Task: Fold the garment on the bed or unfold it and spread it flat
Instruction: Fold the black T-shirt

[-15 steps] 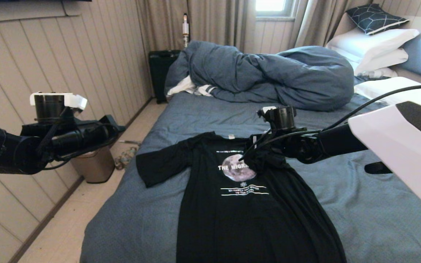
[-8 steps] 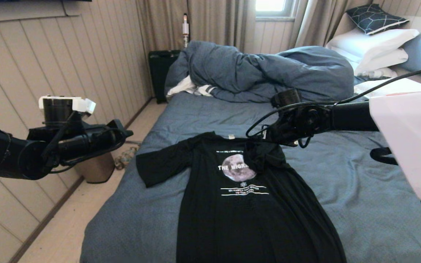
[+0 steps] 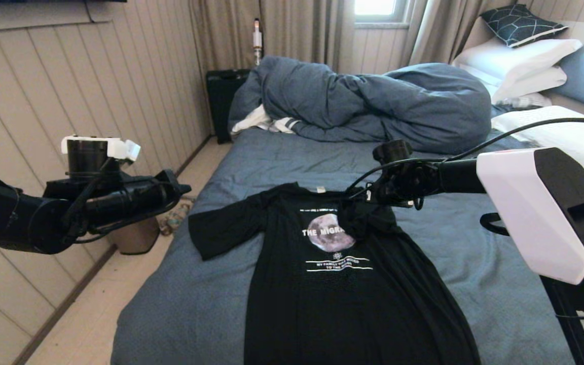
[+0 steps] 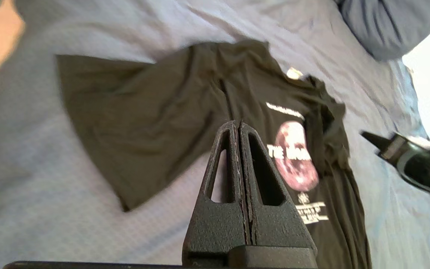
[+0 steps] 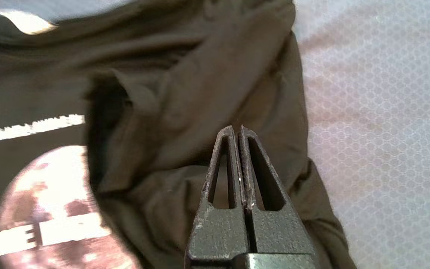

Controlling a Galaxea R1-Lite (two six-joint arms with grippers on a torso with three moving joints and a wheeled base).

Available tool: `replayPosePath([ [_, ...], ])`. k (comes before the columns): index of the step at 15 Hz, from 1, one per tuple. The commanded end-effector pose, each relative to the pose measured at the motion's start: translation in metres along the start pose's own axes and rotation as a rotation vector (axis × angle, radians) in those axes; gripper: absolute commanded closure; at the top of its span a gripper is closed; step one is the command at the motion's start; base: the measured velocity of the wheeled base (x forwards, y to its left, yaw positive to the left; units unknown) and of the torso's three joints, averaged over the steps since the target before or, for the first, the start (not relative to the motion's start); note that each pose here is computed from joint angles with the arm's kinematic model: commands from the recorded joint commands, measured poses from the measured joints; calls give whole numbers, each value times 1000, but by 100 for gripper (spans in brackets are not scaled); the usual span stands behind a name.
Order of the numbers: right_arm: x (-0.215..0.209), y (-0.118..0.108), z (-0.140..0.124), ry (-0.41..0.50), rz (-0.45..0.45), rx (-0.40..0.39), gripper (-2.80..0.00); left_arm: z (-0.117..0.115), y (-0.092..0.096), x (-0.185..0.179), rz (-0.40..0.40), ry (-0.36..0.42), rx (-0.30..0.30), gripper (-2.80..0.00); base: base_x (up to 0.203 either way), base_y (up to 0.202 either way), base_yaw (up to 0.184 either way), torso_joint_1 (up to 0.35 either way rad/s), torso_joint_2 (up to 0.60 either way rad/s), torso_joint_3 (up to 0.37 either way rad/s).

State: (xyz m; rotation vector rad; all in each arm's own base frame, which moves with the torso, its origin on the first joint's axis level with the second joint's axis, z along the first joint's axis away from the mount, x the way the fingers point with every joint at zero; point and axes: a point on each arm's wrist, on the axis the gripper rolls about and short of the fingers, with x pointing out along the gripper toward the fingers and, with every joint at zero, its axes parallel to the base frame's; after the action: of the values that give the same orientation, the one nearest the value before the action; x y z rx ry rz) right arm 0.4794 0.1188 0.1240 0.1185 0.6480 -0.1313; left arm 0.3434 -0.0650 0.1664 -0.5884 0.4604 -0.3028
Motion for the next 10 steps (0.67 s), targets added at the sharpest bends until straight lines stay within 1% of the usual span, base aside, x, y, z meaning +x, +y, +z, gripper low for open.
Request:
replayPosePath([
  [1,13,1,-11,29,-11,-16,0,-1,0,0,-2,1,-3,0,0,0,0,0,0,0],
  [6,39,3,-28,33,-12,-65,0,-4,-1,1,-6,10,-1,0,0,0,0,0,0,0],
  [8,45,2,-34,50,-18,-73,0,-6,-2,2,-14,5,6,0,0,0,0,0,0,0],
  [10,53,2,-43,78,-21,-102,0,-8,-1,4,-13,10,6,0,0,0,0,0,0,0],
])
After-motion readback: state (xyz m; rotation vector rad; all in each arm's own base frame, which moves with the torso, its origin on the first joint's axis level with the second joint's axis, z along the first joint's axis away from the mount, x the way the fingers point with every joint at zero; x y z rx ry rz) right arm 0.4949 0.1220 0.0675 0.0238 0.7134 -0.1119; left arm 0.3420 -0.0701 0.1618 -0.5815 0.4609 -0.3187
